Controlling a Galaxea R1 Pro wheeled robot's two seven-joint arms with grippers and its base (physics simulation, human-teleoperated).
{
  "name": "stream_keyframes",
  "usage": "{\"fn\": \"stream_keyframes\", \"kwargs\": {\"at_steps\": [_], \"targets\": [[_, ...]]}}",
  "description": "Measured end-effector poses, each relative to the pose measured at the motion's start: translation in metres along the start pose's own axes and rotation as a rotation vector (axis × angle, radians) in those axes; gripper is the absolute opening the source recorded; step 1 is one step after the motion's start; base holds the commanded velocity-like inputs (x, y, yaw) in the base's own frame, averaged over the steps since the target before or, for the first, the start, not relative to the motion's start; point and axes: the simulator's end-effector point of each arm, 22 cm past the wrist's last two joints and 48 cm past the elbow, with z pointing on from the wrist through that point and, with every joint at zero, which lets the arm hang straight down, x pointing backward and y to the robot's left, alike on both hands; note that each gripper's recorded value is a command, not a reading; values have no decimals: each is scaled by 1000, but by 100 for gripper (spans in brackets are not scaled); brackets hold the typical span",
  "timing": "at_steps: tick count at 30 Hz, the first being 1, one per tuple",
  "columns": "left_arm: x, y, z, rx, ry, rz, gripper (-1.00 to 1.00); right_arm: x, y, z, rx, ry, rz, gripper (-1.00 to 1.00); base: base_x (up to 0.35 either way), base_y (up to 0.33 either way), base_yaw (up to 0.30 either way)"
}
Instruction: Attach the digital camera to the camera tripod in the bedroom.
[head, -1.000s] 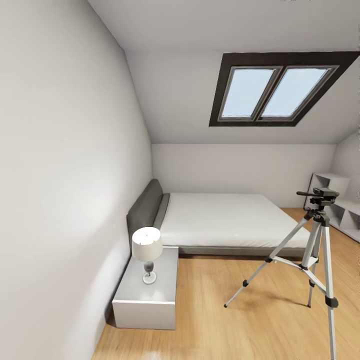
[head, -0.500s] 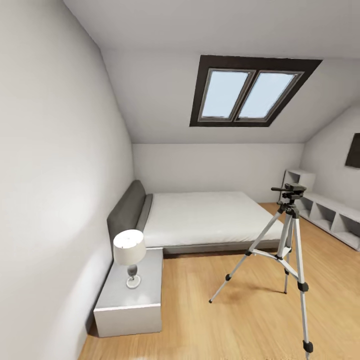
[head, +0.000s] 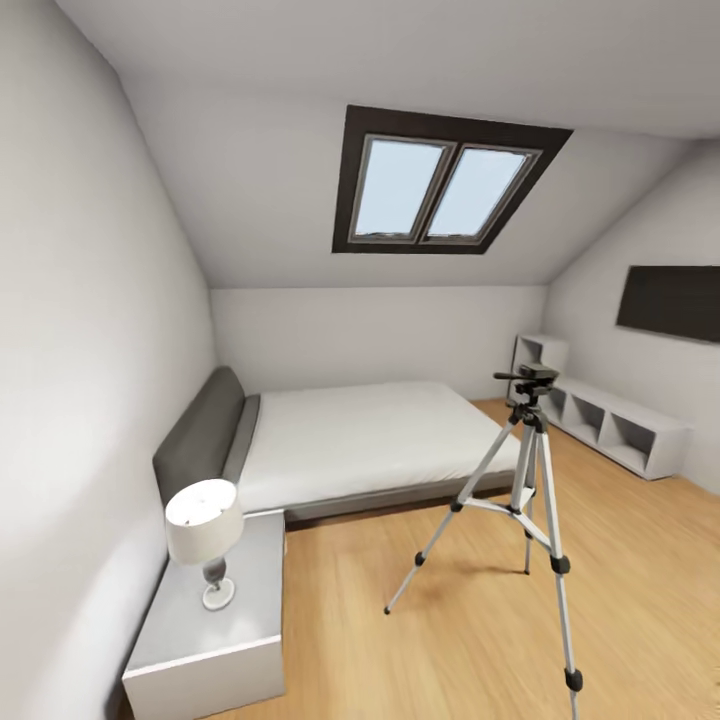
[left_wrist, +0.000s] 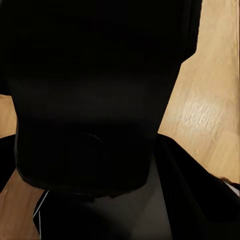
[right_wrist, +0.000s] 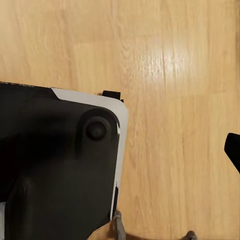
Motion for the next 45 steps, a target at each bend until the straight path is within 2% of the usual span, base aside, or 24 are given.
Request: {"fn": "stream_keyframes", "kwargs": {"at_steps": [1, 3, 9, 22, 45], "targets": [[-1, -1, 0, 3, -4, 29, -100, 0, 0, 0, 0, 0, 0, 100, 315, 0, -291], [-1, -2, 0, 5, -7, 52, -100, 0, 0, 0, 0, 0, 0, 100, 317, 0, -291], [-4, -4, 0, 9, -19, 92, -100, 0, 0, 0, -1, 1, 0, 100, 197, 0, -291], [-4, -1, 0, 4, -17, 77, -100, 0, 0, 0, -1, 1, 0, 100, 10, 0, -292], [-5, -2, 0, 5, -20, 76, -100, 0, -1, 0, 1, 1, 0, 100, 0, 0, -291]]}}
